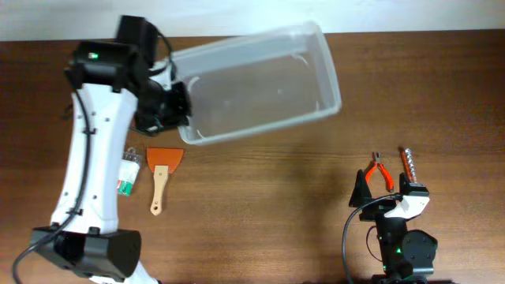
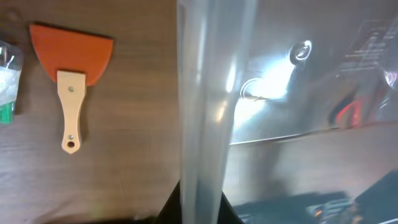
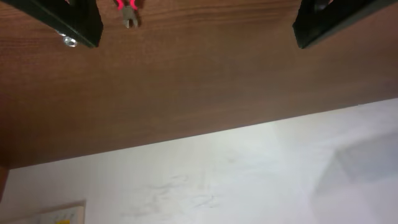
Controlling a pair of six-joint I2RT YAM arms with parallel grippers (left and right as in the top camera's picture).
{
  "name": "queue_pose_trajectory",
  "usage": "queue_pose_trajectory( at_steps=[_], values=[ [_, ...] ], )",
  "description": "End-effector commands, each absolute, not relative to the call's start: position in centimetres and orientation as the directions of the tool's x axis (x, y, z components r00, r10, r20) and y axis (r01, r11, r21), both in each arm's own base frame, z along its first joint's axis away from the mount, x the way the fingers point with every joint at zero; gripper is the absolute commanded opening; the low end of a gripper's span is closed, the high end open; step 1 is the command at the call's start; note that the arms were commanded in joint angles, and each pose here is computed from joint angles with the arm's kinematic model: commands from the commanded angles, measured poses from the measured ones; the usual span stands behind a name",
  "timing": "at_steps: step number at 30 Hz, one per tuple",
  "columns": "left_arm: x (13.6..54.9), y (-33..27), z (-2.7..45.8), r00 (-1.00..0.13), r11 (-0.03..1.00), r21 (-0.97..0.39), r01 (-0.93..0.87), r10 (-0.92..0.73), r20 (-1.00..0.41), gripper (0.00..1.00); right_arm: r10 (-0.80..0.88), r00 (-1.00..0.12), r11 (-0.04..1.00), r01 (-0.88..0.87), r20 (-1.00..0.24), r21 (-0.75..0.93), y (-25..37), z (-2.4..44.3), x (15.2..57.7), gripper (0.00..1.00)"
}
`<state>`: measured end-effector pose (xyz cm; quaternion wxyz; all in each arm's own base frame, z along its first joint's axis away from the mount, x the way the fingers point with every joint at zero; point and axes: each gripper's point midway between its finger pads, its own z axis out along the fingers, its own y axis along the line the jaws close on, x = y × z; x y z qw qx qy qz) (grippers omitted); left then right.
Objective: Pack container
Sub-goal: 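Lift and swing the clear box with the left gripper toward table center, then lower the clear box onto the table center and open left gripper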
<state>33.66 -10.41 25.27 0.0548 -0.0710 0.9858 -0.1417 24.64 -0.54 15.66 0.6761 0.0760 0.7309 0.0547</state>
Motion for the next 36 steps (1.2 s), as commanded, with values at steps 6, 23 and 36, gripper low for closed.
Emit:
queue_pose_trajectory(
  at_steps=[6,23,36],
  values=[
    [31.5,-13.3,25.5,-0.992,0.987,-0.161,0.027,0.006,-0.129,0.02,0.193,-0.075,0.980,0.053,-0.978,0.190,-0.9,15.4,24.6,0.99],
    [32.2,-12.4,18.1,-0.998,0.990,-0.130,-0.056,-0.061,-0.028,0.02,0.193,-0.075,0.980,0.053,-0.978,0.190,-0.9,15.4,24.6,0.99],
    [33.4,-9.5,11.2,-0.997,0.989,-0.127,-0.073,-0.077,-0.024,0.02,0.193,-0.075,0.980,0.053,-0.978,0.190,-0.9,15.4,24.6,0.99]
  ],
)
